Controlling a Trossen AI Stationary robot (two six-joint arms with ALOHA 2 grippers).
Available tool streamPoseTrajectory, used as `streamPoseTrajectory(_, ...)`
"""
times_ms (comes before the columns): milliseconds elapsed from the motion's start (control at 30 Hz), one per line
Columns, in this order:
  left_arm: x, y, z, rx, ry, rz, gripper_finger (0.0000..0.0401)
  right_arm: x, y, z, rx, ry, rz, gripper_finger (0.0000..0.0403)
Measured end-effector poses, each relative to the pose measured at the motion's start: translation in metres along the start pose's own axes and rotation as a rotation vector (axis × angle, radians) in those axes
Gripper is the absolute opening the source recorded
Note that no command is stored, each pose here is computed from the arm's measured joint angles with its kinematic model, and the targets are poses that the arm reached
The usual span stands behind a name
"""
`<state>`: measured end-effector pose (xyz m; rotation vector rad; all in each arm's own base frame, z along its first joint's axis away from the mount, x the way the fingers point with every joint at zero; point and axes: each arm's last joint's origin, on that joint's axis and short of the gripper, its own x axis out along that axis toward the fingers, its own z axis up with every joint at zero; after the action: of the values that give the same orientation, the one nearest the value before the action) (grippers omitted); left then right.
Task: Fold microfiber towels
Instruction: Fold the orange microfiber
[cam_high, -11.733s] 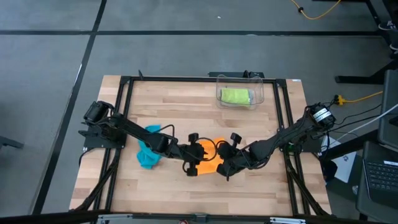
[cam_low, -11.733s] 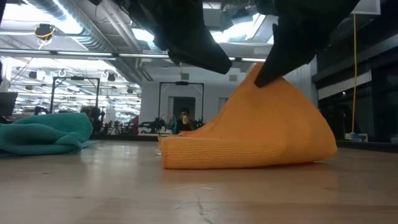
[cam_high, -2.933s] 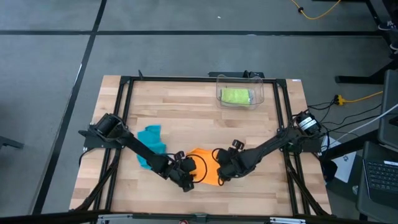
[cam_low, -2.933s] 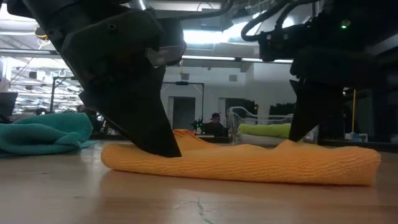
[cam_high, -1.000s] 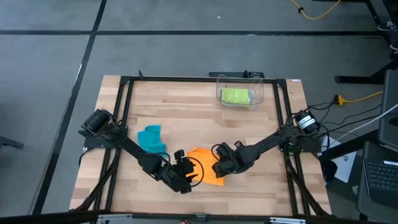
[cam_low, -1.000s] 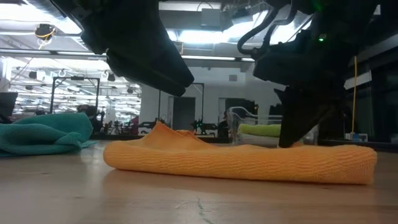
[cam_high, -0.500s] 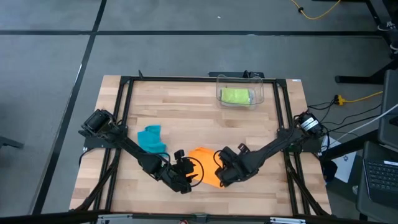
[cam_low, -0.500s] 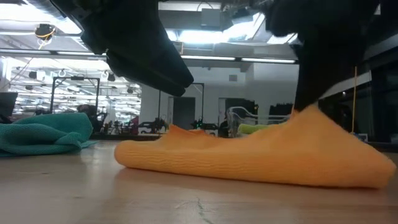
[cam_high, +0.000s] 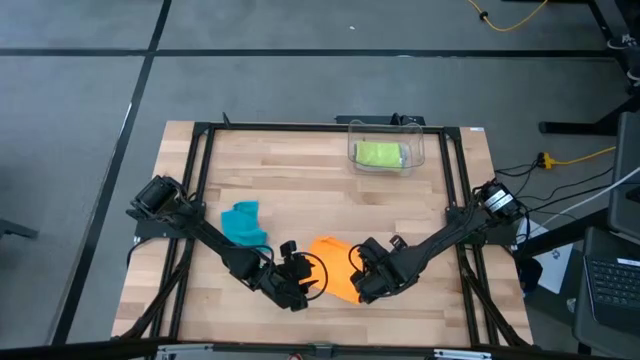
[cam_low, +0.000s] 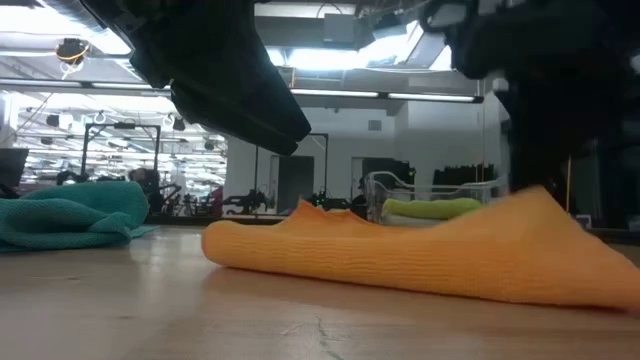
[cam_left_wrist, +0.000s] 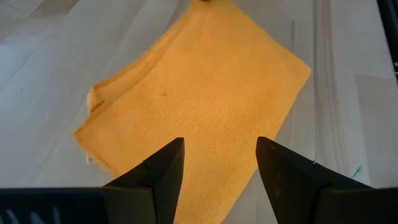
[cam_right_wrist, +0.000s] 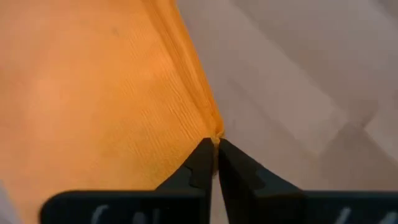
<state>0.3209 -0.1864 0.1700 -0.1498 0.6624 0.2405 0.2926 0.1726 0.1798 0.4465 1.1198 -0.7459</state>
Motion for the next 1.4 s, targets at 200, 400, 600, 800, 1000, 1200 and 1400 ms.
streamPoseTrajectory(200, 0.0, 0.0, 0.0, 0.0, 0.0, 0.0, 0.0195, 0.011, -0.008, -0.009, 0.024, 0.087, -0.024, 0.0085)
streamPoseTrajectory(400, 0.0, 0.0, 0.0, 0.0, 0.0, 0.0, 0.0195, 0.013, -0.01, -0.01, 0.016, 0.091, -0.044, 0.0135)
streamPoseTrajectory(600, 0.0, 0.0, 0.0, 0.003, 0.004, 0.003, 0.0195, -0.009, 0.005, -0.008, -0.065, 0.066, 0.036, 0.0144)
streamPoseTrajectory(800, 0.0, 0.0, 0.0, 0.003, 0.005, 0.001, 0.0195, -0.033, 0.027, -0.027, -0.275, -0.035, 0.203, 0.0145)
streamPoseTrajectory(1000, 0.0, 0.0, -0.001, 0.078, 0.009, -0.005, 0.0195, -0.042, 0.04, -0.051, -0.388, -0.185, 0.334, 0.0145)
streamPoseTrajectory(1200, 0.0, 0.0, 0.0, 0.095, 0.008, -0.006, 0.0195, -0.047, 0.044, -0.059, -0.416, -0.193, 0.379, 0.0145)
streamPoseTrajectory(1400, 0.003, -0.002, -0.003, -0.089, 0.069, -0.072, 0.0195, -0.044, 0.042, -0.053, -0.384, -0.243, 0.345, 0.0145)
